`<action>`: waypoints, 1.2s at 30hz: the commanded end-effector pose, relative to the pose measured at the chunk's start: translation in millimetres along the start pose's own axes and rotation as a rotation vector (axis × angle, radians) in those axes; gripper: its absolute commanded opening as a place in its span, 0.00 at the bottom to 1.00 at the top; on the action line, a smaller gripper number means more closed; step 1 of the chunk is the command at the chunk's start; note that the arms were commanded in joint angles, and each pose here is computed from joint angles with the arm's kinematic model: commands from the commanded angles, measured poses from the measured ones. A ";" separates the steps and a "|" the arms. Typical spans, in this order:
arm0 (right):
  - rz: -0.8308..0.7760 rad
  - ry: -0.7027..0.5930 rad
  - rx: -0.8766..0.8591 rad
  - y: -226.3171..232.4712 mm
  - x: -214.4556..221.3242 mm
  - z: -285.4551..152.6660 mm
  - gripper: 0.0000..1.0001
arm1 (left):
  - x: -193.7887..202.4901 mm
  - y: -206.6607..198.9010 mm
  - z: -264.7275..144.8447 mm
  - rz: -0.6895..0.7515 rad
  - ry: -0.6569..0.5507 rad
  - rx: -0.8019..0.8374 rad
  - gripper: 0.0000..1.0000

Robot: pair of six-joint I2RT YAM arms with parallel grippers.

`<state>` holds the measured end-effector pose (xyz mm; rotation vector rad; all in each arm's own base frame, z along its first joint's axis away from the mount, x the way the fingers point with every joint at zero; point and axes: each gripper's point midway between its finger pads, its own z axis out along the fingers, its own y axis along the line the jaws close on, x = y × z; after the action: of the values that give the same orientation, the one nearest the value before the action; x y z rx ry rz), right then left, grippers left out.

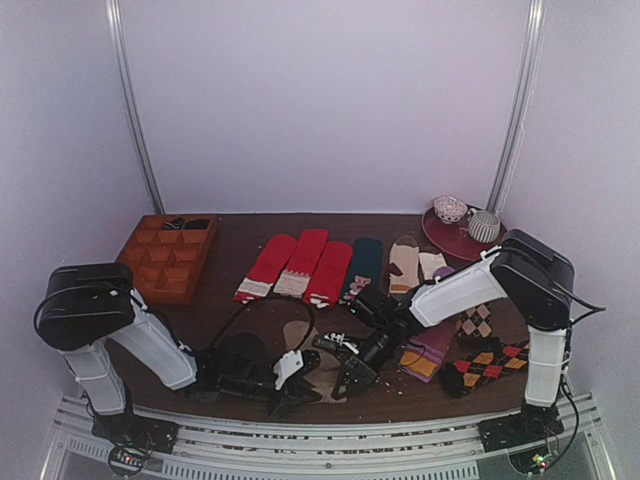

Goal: Roll the socks
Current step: Roll a pair of socks at the center of the board.

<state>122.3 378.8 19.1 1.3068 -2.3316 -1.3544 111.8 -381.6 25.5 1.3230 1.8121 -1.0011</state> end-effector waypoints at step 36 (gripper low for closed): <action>-1.195 -0.278 0.902 22.5 -35.8 -9.7 0.46 | 183.2 -17.2 -59.4 -0.772 0.545 -0.042 0.00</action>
<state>118.3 397.8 39.6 3.2300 -2.3124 -0.6180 109.9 -354.7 13.7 0.9096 2.1516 -1.3548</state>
